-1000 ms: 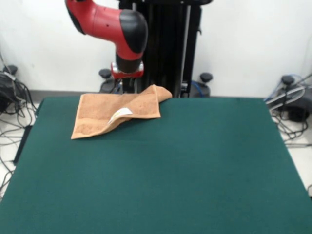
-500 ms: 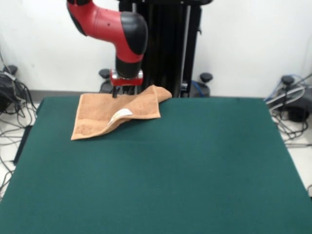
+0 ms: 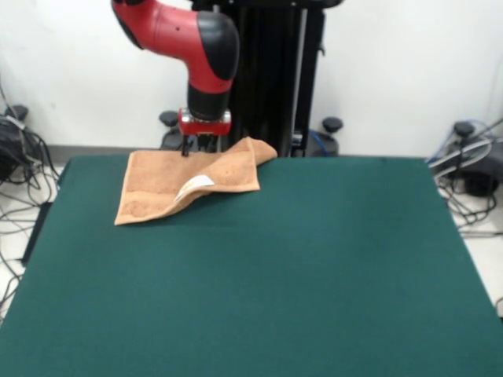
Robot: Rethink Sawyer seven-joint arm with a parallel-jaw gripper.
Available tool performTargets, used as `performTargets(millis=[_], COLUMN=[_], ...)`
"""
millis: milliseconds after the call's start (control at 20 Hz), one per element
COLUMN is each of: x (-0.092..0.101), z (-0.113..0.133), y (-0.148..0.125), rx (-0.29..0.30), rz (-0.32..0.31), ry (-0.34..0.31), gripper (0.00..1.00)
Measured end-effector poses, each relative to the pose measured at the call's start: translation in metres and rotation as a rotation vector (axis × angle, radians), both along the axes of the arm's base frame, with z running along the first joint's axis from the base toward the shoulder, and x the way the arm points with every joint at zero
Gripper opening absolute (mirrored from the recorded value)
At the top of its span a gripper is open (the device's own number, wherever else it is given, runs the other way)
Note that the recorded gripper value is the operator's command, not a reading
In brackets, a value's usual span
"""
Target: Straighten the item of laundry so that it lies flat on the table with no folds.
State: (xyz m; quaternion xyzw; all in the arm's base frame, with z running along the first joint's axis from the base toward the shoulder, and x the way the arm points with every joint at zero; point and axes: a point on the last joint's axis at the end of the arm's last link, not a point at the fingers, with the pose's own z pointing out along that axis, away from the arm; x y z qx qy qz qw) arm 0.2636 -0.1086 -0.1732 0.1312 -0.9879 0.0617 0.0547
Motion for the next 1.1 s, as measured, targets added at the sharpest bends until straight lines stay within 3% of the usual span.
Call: performTargets(millis=[550, 1100], x=[-0.004, -0.014], z=[0.0, 0.002], y=[-0.003, -0.011], rx=[0.011, 0.075], rz=[-0.031, -0.078], ry=[-0.034, -0.118], gripper=[1.0, 1.0])
